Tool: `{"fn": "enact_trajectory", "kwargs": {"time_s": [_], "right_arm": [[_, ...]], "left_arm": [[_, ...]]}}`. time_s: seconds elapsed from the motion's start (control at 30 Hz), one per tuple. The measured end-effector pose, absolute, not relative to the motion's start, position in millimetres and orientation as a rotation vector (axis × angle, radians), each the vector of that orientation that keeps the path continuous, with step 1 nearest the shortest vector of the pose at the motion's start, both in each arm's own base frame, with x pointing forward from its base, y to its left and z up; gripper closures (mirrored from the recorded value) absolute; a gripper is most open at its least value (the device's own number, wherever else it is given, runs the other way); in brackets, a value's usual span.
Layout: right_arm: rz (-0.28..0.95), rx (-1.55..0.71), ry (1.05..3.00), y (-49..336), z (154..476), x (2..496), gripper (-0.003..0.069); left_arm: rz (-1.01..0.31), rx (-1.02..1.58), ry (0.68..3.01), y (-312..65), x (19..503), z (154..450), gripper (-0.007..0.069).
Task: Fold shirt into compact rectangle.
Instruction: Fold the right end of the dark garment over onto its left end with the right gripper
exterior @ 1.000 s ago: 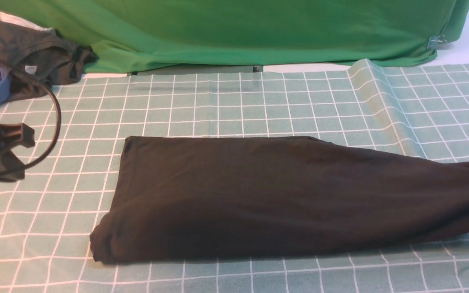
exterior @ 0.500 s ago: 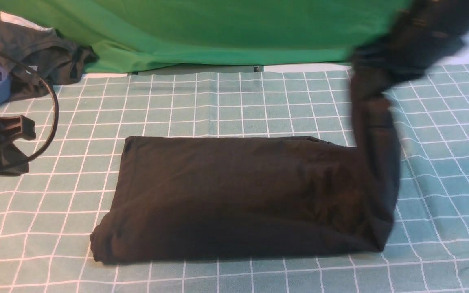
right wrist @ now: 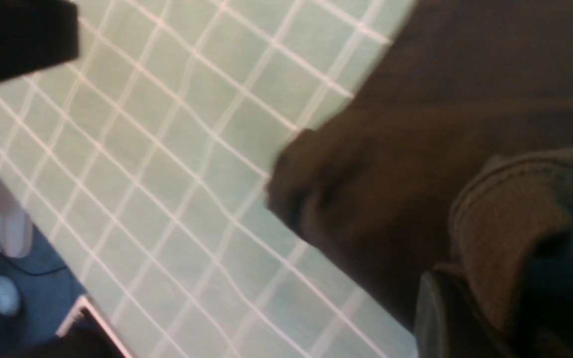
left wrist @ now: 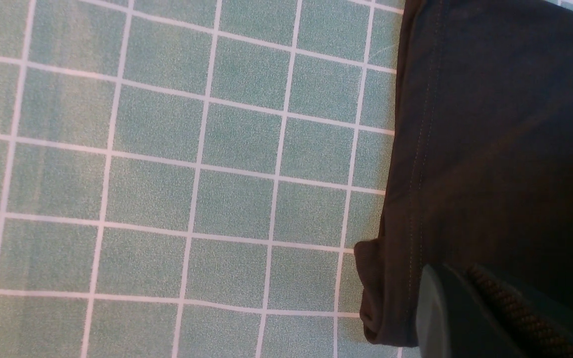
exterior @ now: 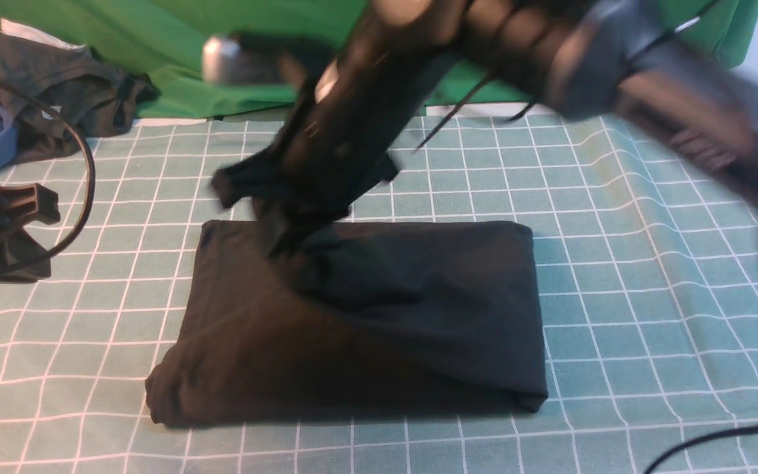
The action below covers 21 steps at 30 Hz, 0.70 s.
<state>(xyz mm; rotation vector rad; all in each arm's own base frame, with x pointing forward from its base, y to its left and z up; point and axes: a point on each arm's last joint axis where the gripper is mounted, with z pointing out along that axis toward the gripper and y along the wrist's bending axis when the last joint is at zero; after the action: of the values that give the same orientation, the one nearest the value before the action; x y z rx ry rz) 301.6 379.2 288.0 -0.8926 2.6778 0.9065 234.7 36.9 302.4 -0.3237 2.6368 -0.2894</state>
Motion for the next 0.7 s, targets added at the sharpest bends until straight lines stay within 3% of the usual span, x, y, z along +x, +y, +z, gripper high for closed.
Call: {"fn": "enact_trajectory", "kwargs": {"time_s": [0.1,0.17,0.33,0.43,0.47,0.53,0.6,0.67,0.7], "right_arm": [[0.982,-0.862,2.665,403.5,264.4,299.1,0.06],[1.011,-0.848,2.668,415.8,248.7,296.7,0.0543],[1.074,-0.848,2.682,434.5,221.5,289.6,0.0251],[1.059,-1.003,2.634,432.7,224.7,287.5,0.0117],[1.056,-1.037,2.617,430.3,229.5,289.0,0.0106],[1.027,-1.114,2.607,416.8,246.0,296.0,0.0116],[0.954,-1.122,2.57,398.4,268.7,307.4,0.0186],[0.864,-1.114,2.534,382.5,285.0,316.6,0.0284],[0.745,-1.076,2.473,356.2,314.5,328.0,0.0432]], "left_arm": [[-0.291,-0.324,2.636,36.9,234.7,302.4,0.0618],[-0.291,-0.324,2.636,36.9,234.7,302.4,0.0618],[-0.29,-0.324,2.636,36.9,234.7,302.4,0.0618],[-0.284,-0.321,2.639,37.2,234.5,302.3,0.0618],[-0.28,-0.32,2.641,37.4,234.4,302.1,0.0618],[-0.277,-0.319,2.642,37.6,234.3,302.1,0.0618],[-0.281,-0.317,2.641,37.3,234.4,302.2,0.0618],[-0.291,-0.312,2.642,36.6,234.3,302.2,0.0618],[-0.315,-0.291,2.642,35.0,234.3,302.6,0.0618]]}}
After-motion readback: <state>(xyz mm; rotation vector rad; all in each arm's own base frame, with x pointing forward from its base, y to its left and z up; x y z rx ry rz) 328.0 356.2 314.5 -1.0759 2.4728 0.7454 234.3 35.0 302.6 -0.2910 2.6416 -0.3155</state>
